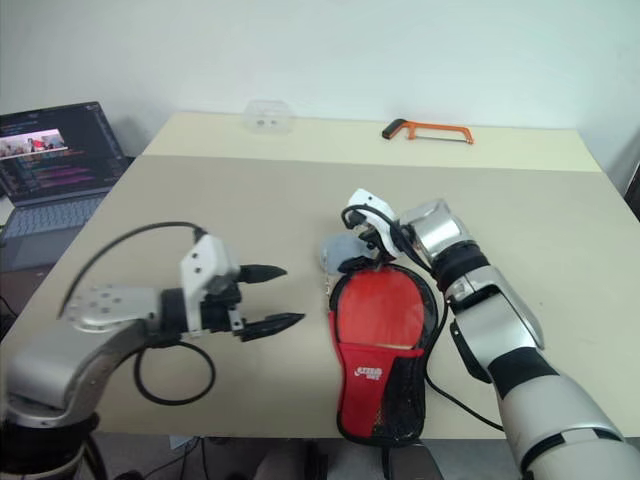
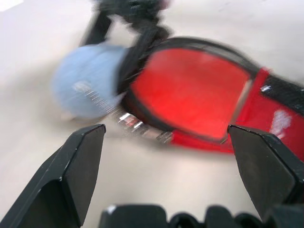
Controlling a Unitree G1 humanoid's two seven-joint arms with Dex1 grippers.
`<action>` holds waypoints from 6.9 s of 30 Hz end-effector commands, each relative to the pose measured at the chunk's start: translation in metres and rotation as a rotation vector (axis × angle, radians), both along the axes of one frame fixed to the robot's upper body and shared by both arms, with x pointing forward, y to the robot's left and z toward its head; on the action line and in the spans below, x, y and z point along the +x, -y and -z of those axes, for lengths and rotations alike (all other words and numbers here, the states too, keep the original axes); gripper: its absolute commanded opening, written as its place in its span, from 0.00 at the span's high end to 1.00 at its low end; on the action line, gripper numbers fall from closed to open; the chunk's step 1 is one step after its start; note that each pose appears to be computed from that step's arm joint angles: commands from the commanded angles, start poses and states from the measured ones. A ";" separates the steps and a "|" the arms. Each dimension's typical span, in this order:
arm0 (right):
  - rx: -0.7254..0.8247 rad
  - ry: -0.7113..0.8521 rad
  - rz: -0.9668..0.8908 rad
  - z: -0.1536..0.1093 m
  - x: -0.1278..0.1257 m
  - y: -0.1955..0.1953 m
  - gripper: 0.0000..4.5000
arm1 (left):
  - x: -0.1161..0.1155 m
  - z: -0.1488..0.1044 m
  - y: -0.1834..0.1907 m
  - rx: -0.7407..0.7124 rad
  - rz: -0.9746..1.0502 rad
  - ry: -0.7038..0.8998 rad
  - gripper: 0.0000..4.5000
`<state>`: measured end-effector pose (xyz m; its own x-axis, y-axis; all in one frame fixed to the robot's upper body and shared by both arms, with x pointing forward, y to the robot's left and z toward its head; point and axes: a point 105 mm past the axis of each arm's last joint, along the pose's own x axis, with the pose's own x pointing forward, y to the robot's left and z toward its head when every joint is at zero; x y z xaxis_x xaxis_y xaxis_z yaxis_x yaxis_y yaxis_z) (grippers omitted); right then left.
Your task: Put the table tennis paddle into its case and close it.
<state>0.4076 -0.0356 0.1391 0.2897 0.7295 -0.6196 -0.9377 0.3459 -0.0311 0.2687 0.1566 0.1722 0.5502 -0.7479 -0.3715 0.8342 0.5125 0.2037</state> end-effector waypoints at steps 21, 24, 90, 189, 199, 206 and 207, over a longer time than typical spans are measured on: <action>0.119 0.170 0.084 -0.055 0.021 0.000 0.93 | 0.002 -0.009 0.067 -0.161 0.189 0.039 0.00; 0.138 0.198 0.117 -0.063 0.025 0.004 0.95 | 0.002 -0.003 0.102 -0.200 0.273 0.022 0.00; -0.125 0.489 0.562 -0.039 0.071 0.090 0.96 | 0.044 0.093 0.128 0.078 0.017 -0.175 0.00; -0.346 0.116 -1.001 0.024 -0.221 0.114 0.96 | 0.056 0.089 0.133 0.146 0.108 -0.148 0.00; -0.444 0.049 -0.870 0.026 -0.199 0.138 0.39 | 0.052 0.066 0.137 0.026 0.186 -0.088 0.00; -0.375 0.020 -0.650 -0.003 -0.177 0.166 0.01 | 0.039 -0.003 0.114 -0.104 0.344 0.072 0.00; -0.354 0.017 -0.586 -0.009 -0.172 0.175 0.01 | 0.039 -0.016 0.106 -0.088 0.356 0.124 0.00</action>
<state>0.2328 -0.1989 0.1293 -0.0914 0.5049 -0.8583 -0.9531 -0.2942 -0.0715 0.3133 0.0473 0.1544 0.3062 -0.8968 -0.3194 0.9481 0.2571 0.1869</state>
